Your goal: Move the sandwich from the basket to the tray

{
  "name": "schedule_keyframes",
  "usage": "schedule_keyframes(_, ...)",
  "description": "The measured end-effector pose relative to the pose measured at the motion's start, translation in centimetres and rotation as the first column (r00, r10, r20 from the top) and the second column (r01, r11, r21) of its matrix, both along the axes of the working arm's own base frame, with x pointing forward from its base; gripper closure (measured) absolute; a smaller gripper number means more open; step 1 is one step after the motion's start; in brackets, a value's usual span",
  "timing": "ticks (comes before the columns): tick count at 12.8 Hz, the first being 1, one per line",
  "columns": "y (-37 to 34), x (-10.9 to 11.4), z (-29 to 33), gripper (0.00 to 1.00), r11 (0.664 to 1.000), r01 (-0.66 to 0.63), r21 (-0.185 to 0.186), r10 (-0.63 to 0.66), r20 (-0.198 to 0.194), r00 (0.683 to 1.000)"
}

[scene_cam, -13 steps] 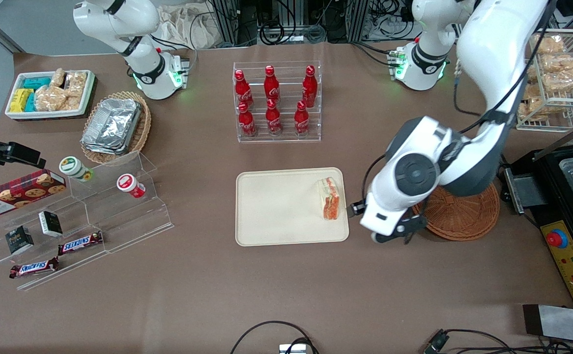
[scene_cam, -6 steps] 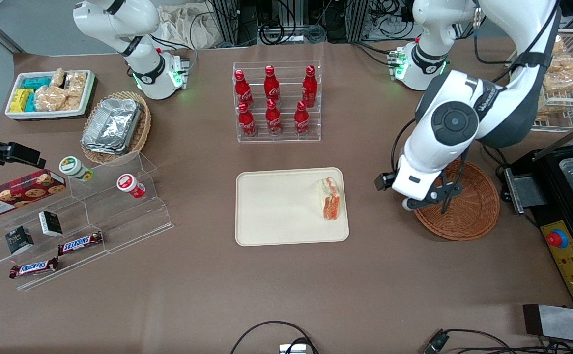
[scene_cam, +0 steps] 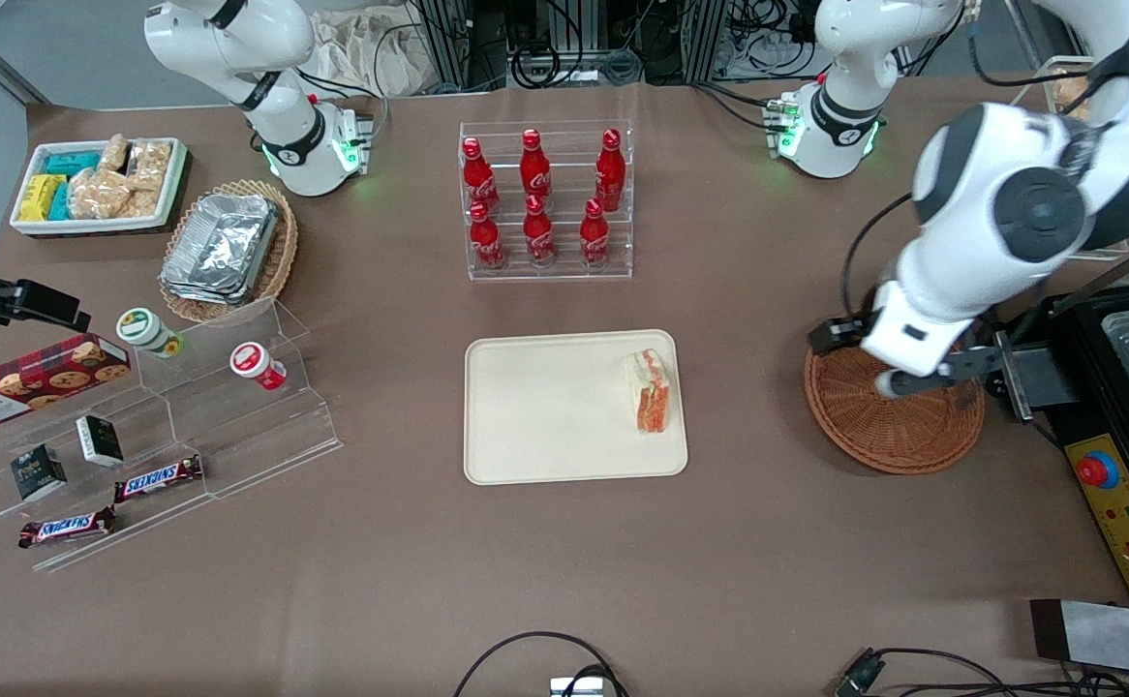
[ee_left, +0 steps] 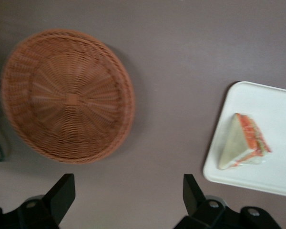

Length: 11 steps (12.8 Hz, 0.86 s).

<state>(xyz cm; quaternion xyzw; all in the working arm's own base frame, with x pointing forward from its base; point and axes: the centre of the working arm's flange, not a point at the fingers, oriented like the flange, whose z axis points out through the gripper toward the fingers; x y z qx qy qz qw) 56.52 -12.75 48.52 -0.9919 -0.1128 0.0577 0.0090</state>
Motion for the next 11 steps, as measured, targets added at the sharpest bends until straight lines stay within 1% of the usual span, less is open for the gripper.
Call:
schedule_keyframes(2, 3.1, -0.1, 1.0, 0.00, 1.000, 0.011, -0.004, -0.011, -0.008, 1.000)
schedule_keyframes(6, 5.1, 0.2, 1.6, 0.00, 1.000, -0.007, -0.006, 0.007, 0.003, 1.000)
schedule_keyframes(8, 6.5, 0.0, 2.4, 0.00, 1.000, -0.009, 0.001, 0.009, 0.012, 1.000)
schedule_keyframes(11, 12.9, -1.3, 4.1, 0.00, 0.997, 0.071, 0.007, -0.071, -0.016, 0.997)
